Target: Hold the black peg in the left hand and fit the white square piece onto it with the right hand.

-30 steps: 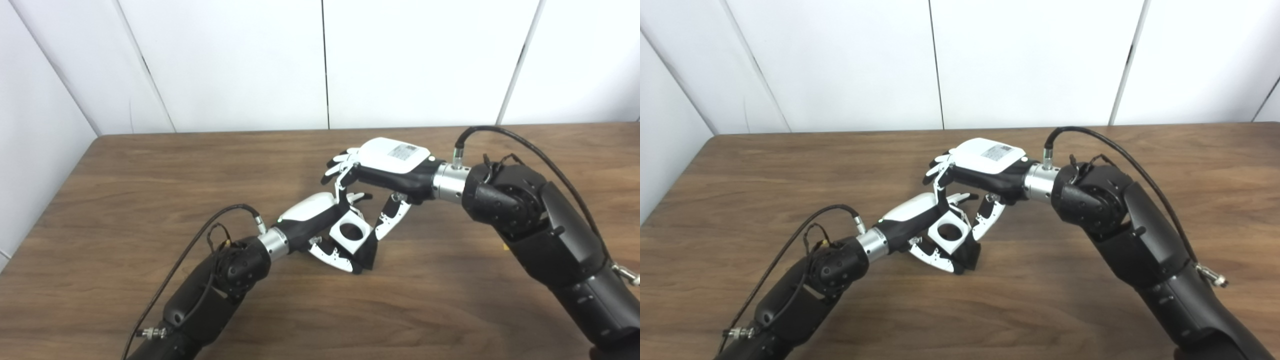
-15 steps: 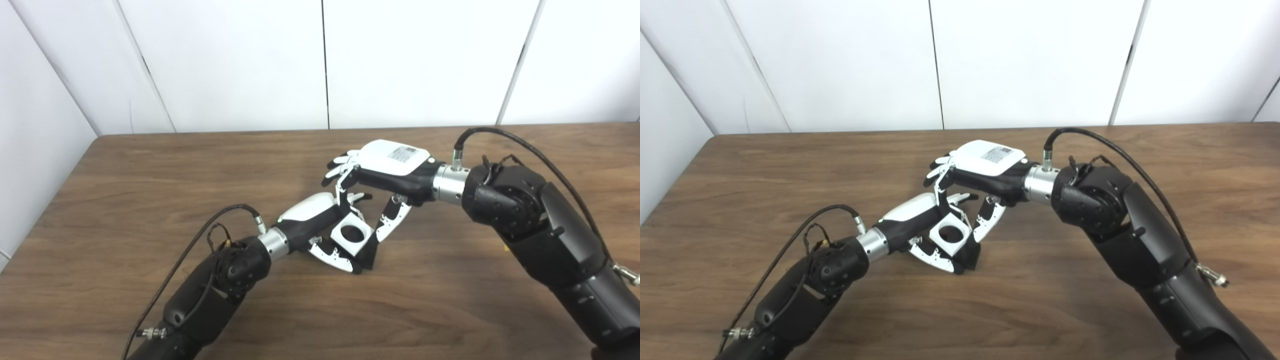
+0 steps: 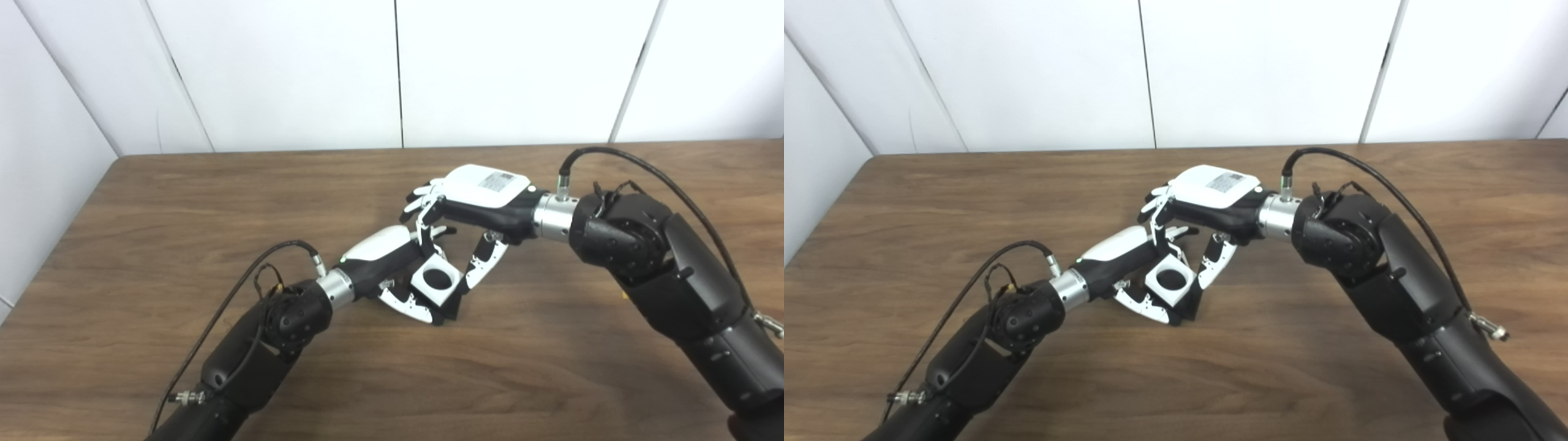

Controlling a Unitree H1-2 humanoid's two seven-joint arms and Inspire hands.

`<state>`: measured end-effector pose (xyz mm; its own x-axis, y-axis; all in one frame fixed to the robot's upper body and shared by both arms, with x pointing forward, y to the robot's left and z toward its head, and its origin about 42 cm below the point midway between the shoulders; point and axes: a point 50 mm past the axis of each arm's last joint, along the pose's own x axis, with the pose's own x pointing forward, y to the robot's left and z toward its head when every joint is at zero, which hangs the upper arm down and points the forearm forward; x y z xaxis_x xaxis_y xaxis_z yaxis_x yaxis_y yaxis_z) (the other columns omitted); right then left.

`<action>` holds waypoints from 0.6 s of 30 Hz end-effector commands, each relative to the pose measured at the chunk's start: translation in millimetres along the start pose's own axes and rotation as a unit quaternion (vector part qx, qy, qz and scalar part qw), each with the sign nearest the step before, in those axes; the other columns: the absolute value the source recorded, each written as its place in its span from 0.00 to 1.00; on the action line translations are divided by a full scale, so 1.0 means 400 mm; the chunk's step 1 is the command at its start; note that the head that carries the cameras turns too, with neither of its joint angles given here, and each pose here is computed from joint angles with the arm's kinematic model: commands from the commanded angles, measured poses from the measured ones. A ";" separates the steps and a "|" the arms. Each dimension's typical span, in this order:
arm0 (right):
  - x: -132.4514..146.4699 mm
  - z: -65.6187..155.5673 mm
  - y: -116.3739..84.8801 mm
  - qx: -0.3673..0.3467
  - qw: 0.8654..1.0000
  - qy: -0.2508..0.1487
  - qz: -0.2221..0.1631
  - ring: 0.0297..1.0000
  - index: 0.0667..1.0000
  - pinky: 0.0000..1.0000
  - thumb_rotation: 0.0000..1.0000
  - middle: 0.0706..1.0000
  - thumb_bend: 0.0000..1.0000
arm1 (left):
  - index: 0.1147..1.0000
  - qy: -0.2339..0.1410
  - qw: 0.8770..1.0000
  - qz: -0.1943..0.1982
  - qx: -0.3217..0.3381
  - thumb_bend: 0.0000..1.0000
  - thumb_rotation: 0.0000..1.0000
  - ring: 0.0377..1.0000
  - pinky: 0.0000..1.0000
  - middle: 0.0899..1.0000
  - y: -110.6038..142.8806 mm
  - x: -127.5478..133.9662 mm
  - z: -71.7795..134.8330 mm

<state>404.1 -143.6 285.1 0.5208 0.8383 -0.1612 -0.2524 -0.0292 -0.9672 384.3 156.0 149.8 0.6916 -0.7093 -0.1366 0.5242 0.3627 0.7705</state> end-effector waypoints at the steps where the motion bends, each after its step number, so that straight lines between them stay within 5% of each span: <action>1: -0.001 0.003 -0.059 -0.029 0.999 -0.013 -0.028 0.93 0.44 0.95 0.14 0.83 0.52 | 0.43 0.040 0.998 -0.044 0.010 0.52 0.08 1.00 0.97 1.00 -0.047 -0.006 -0.022; 18: 0.010 -0.032 -0.018 -0.004 1.000 0.010 -0.024 0.93 0.44 0.96 0.14 0.84 0.52 | 0.43 0.039 0.998 -0.044 0.010 0.52 0.08 1.00 0.96 1.00 -0.047 -0.002 -0.015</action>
<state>415.2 -150.6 275.4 0.5576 0.8146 -0.1601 -0.2734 -0.0019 -0.9619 383.9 154.7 150.4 0.6974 -0.7023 -0.1429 0.5257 0.3657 0.7681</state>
